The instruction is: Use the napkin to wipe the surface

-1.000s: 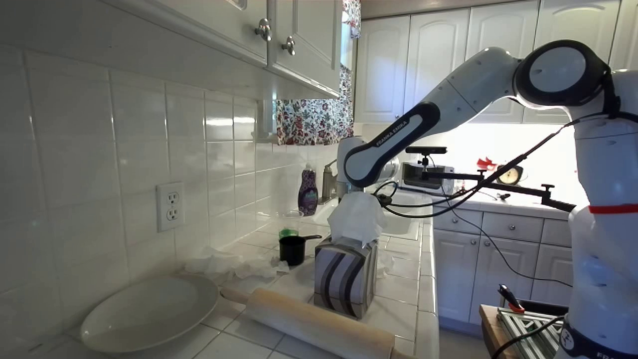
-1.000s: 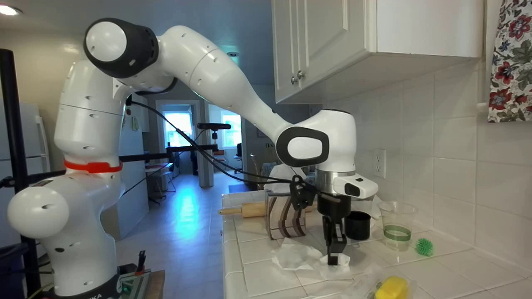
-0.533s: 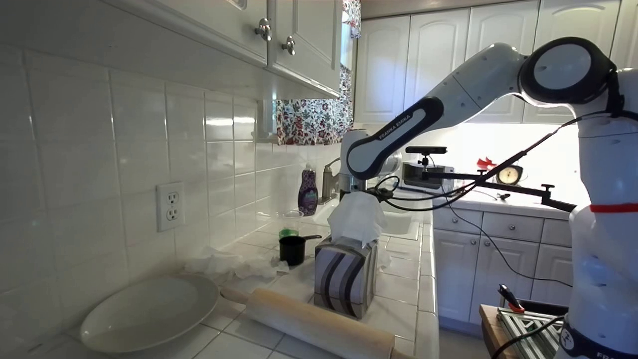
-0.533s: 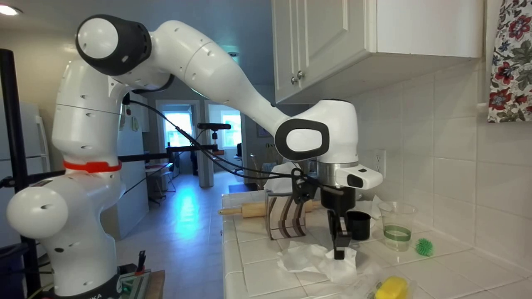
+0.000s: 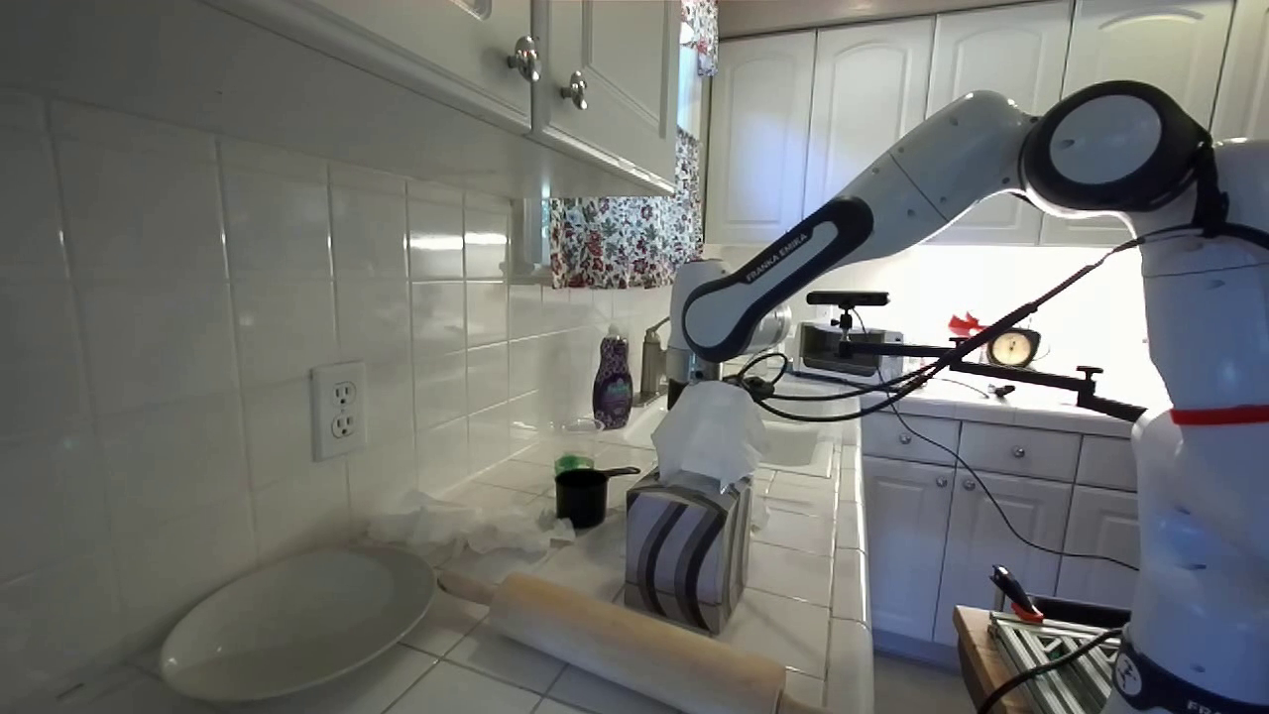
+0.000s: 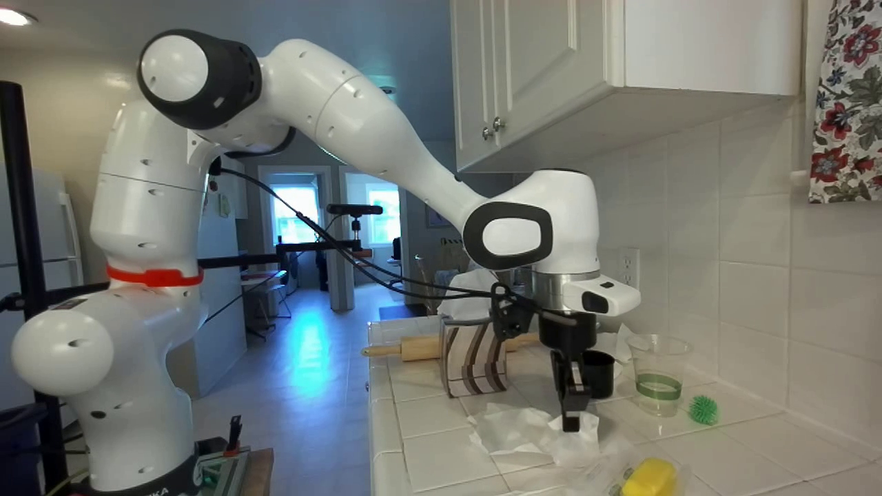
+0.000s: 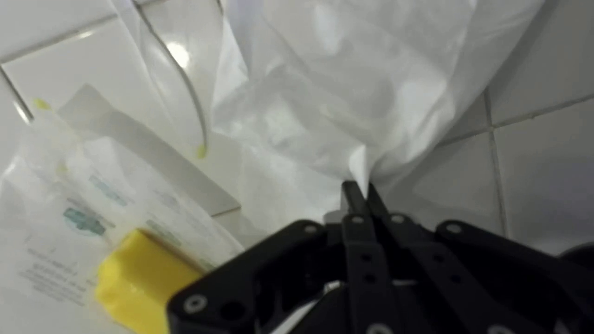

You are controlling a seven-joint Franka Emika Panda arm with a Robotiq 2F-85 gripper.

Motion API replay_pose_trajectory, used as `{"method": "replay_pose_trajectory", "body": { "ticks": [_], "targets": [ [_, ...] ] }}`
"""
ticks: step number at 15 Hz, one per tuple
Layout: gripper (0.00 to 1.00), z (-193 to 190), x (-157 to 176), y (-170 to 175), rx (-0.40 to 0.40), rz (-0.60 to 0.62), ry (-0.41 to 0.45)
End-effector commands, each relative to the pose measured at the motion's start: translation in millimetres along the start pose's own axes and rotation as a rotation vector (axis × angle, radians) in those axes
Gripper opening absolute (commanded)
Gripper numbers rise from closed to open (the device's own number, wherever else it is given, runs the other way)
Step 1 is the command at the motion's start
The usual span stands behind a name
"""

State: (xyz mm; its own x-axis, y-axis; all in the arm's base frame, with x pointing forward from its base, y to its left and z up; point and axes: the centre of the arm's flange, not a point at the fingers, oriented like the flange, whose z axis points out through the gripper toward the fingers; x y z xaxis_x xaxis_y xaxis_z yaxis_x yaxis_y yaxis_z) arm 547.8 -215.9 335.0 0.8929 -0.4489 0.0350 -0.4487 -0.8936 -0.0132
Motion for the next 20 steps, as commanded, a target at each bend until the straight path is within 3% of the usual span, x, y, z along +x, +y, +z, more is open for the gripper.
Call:
{"method": "replay_pose_trajectory", "body": {
  "ticks": [1, 11, 16, 20],
  "targets": [
    [0.00, 10, 17, -7, -0.009, 0.011, -0.020],
    [0.00, 21, 30, -43, -0.062, -0.065, -0.091],
    [0.00, 21, 33, -62, -0.127, -0.138, -0.120],
    [0.00, 22, 35, -71, -0.101, -0.174, -0.086]
  ]
}}
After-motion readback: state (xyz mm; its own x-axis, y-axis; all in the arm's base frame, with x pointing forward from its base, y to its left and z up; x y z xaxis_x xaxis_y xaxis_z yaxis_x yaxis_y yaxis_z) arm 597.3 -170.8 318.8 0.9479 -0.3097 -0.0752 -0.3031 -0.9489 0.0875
